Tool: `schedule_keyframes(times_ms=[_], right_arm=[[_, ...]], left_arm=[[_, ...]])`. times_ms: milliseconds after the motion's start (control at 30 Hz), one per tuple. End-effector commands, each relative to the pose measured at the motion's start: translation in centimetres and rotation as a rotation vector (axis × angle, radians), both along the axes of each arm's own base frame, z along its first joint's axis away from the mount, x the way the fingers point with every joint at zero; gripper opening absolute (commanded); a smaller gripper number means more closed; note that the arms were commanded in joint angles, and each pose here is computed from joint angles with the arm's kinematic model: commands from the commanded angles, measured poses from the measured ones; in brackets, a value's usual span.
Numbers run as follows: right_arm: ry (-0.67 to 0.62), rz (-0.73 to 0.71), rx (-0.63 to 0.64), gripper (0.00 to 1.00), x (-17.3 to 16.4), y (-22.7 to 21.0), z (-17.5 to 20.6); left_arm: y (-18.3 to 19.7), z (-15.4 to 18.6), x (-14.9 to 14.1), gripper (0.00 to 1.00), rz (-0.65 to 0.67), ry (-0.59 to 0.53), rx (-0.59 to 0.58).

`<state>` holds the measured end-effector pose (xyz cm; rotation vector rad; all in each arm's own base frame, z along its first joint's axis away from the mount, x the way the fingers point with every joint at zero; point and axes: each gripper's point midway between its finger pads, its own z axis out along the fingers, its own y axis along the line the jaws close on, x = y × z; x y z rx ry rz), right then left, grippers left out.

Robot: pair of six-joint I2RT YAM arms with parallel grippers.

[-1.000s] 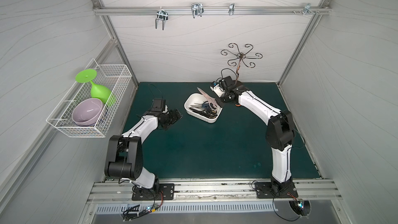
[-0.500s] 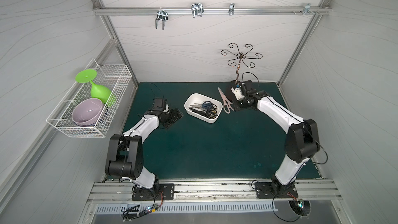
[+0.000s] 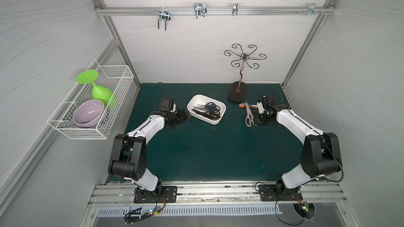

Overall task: Take the scissors out of the storage box
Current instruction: Place the scissors at the center of the board.

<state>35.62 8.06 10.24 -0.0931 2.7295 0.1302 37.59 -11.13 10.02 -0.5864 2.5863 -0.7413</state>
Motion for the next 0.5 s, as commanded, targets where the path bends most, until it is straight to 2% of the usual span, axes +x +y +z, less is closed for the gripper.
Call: schedule_keyframes(times_ms=[0, 467], right_arm=[[0.03, -0.006, -0.069, 0.0, -0.1, -1.5, -0.8], [0.066, 0.005, -0.119, 0.0, 1.2, -1.8, -4.6]], left_arm=[[-0.1, 1.3, 1.2, 0.9, -0.01, -0.052, 0.007], [0.4, 1.8, 0.8, 0.9, -0.004, -0.066, 0.031]])
